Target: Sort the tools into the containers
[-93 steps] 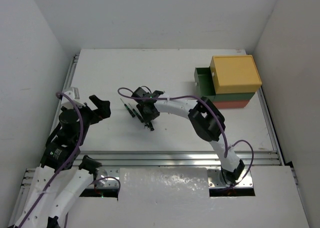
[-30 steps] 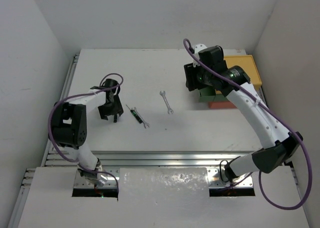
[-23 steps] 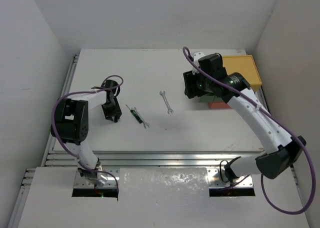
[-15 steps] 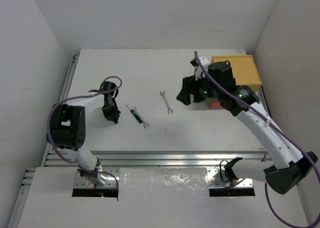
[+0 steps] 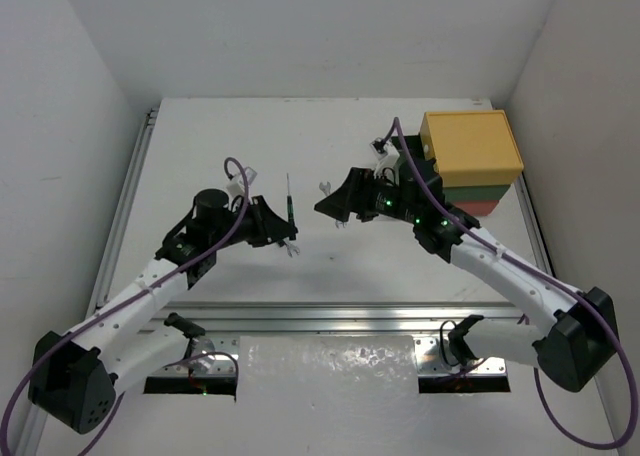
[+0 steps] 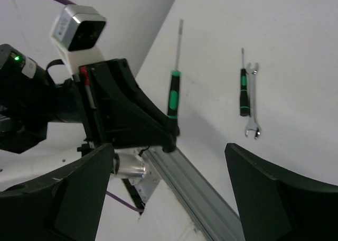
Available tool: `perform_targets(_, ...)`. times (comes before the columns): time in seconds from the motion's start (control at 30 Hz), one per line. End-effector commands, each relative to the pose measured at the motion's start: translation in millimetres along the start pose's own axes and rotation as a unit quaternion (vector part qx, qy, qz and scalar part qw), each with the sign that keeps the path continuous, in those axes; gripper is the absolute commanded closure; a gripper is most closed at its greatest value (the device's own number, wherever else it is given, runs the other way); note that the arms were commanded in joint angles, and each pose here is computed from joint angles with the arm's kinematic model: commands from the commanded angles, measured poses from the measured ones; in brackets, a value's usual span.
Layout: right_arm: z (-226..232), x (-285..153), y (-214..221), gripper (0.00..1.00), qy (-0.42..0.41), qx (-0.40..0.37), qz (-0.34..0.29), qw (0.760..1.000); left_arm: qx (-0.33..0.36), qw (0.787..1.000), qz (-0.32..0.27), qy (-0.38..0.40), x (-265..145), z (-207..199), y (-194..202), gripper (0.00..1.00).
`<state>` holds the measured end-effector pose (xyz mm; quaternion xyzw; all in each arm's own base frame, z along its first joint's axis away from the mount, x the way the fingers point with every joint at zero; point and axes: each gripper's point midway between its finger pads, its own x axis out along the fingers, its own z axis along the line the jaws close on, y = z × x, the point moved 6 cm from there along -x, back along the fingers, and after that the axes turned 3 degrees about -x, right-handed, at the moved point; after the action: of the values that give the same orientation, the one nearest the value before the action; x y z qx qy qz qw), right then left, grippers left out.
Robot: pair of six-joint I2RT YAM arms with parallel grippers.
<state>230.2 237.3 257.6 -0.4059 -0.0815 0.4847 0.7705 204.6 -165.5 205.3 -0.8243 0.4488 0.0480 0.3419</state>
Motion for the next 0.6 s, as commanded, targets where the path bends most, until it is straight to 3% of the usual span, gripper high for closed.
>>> perform_targets(0.0,33,8,-29,0.14,-0.062,-0.017,-0.062,0.996,0.0,0.994,-0.007,0.109,3,-40,-5,1.0)
perform_targets(0.27,36,32,-23,0.38,-0.057,-0.032,-0.025,0.998,0.012,0.989,0.014,0.149,16,-71,5,1.0)
perform_targets(0.47,24,37,-14,0.42,-0.016,-0.049,-0.013,0.999,0.02,0.986,0.008,0.164,15,-86,1,1.0)
perform_targets(0.57,23,36,-12,0.6,-0.018,-0.05,-0.01,0.999,0.021,0.986,0.008,0.167,17,-88,-1,1.0)
